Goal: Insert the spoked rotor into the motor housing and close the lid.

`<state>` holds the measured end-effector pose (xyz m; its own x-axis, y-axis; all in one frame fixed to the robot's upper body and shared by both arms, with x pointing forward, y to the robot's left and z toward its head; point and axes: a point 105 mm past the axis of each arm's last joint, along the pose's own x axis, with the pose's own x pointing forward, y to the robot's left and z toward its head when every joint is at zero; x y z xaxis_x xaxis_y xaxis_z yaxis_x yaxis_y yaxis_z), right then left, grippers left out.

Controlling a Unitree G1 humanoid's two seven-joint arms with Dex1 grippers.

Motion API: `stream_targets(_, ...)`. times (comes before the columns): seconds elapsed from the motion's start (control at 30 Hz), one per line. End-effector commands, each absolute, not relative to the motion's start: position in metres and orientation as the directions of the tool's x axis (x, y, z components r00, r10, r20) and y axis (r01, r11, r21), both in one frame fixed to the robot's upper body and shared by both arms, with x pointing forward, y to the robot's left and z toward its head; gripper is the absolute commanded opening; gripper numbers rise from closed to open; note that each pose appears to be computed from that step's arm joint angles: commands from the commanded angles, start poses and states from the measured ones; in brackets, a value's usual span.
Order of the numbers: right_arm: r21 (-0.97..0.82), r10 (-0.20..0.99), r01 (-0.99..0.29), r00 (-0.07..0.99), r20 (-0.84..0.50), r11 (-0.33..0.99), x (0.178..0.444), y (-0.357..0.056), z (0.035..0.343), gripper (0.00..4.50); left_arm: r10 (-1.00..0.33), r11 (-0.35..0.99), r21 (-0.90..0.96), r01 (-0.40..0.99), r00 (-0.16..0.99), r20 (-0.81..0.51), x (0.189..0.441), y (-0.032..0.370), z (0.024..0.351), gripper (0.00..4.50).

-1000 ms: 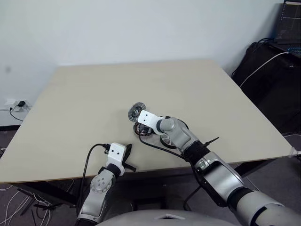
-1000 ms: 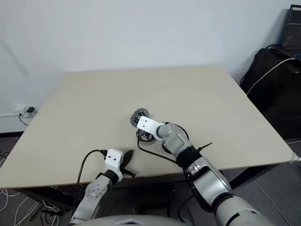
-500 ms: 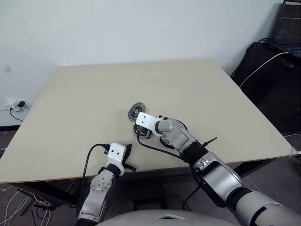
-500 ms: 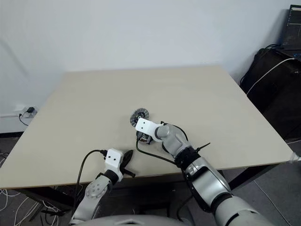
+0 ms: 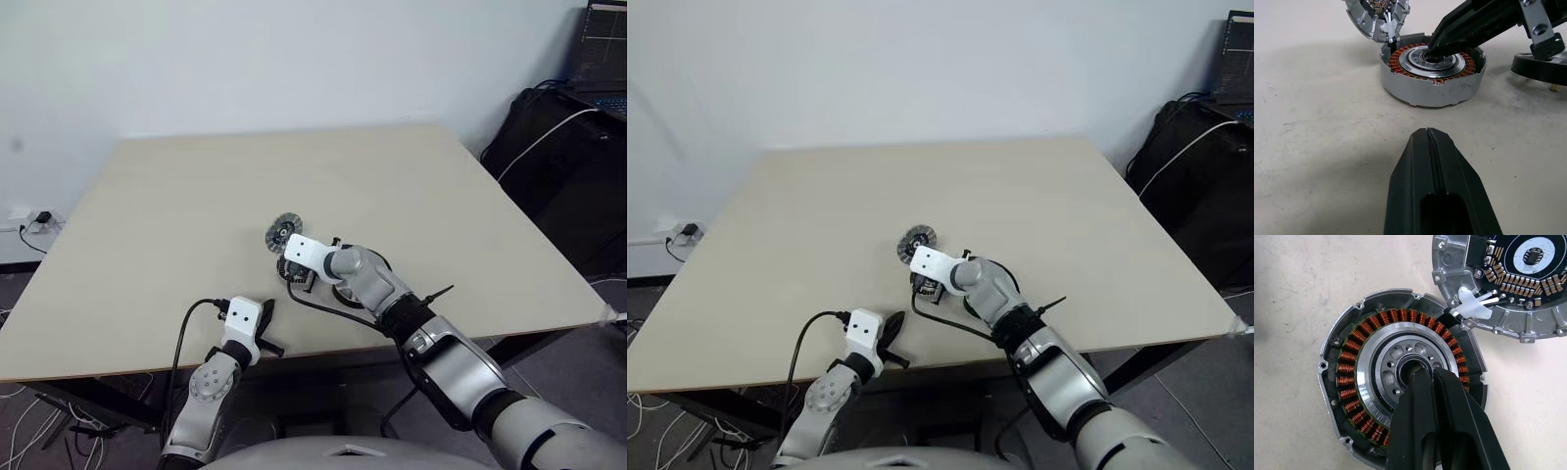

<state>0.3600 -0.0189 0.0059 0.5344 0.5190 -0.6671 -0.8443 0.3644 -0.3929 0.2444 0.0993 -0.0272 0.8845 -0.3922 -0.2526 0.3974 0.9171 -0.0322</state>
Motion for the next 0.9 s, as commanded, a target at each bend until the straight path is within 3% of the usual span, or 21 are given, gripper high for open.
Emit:
stream_targets(0.03, -0.375, 0.576, -0.831, 0.556, -0.599, 0.411, 0.364, -0.013, 0.026, 0.02, -0.393, 0.918, -0.026, 0.396, 0.897, -0.201, 0.249, 0.098, -0.015, 0.0)
stream_targets(0.43, -0.266, 0.627, -0.807, 0.581, -0.519, 0.527, 0.359, -0.016, 0.043, 0.02, -0.412, 0.909, -0.028, 0.416, 0.887, -0.208, 0.249, 0.096, -0.016, 0.0)
stream_targets(0.9, -0.071, 0.592, -0.751, 0.571, -0.568, 0.657, 0.361, -0.024, 0.028, 0.02, -0.415, 0.908, -0.031, 0.418, 0.885, -0.212, 0.249, 0.096, -0.016, 0.0)
